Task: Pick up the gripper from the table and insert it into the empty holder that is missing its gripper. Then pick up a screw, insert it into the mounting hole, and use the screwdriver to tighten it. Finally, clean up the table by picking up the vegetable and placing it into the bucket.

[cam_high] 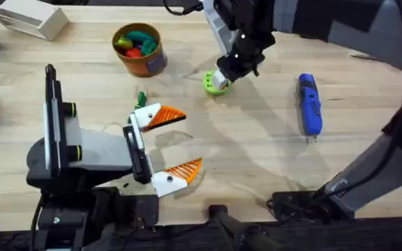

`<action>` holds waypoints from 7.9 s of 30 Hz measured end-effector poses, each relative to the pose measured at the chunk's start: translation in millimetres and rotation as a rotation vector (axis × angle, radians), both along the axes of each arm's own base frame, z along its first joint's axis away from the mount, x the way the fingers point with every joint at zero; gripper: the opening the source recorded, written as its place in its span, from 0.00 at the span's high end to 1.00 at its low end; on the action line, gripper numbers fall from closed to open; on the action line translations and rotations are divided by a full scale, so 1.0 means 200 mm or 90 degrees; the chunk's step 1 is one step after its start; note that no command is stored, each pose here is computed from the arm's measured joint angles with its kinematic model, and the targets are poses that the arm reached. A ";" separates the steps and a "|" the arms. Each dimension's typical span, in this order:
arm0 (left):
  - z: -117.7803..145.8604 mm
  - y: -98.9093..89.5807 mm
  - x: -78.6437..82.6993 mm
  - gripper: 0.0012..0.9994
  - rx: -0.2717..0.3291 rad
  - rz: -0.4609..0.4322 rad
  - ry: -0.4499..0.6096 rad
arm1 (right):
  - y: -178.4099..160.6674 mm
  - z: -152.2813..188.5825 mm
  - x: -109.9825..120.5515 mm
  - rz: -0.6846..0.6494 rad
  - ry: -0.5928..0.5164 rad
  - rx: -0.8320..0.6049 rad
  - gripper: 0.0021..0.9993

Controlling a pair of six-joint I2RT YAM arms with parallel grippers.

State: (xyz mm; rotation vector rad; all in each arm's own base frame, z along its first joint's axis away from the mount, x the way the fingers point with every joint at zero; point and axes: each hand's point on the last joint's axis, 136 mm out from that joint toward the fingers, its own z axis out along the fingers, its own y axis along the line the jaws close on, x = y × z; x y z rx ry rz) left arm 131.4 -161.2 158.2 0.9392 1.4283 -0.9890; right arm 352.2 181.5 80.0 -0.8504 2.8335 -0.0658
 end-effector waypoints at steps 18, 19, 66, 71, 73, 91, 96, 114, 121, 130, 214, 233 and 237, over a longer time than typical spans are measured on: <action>0.00 0.00 0.00 0.01 0.000 0.000 0.000 | 0.02 0.00 0.01 -0.008 -0.009 0.008 0.47; 0.00 0.00 0.00 0.01 0.000 0.000 0.000 | 0.02 0.00 0.01 -0.008 -0.009 0.008 0.47; 0.00 0.00 0.00 0.01 0.000 0.000 0.000 | 0.03 -0.08 0.03 -0.009 0.003 0.001 0.59; 0.00 0.00 0.00 0.01 0.000 0.000 0.000 | 0.03 -0.09 0.03 -0.009 0.006 -0.001 0.62; 0.00 0.00 0.00 0.01 0.000 0.000 0.000 | 0.03 -0.10 0.03 -0.009 0.007 -0.002 0.63; 0.00 0.00 0.00 0.01 0.000 0.000 0.000 | 0.03 -0.09 0.03 -0.009 0.004 0.000 0.78; 0.00 0.00 0.00 0.01 0.000 0.000 0.000 | 0.03 -0.09 0.03 -0.009 0.004 0.000 0.86; 0.00 0.00 0.00 0.01 0.000 0.000 0.000 | 0.03 -0.09 0.03 -0.011 0.004 0.000 0.99; 0.00 0.00 0.00 0.01 0.000 0.000 0.000 | 0.03 -0.09 0.03 -0.016 0.005 0.001 0.99; 0.00 0.00 0.00 0.01 0.000 0.000 0.000 | 0.01 0.21 -0.01 -0.018 -0.041 0.028 0.99; 0.00 0.00 0.00 0.01 0.000 0.000 0.000 | 0.89 0.88 -0.82 0.646 -0.090 0.145 0.99; 0.00 0.00 0.00 0.01 0.000 0.000 0.000 | 0.92 0.81 -0.81 0.648 -0.063 0.144 0.99; 0.00 0.00 0.00 0.01 0.000 0.000 0.000 | 0.92 0.81 -0.81 0.648 -0.062 0.144 0.99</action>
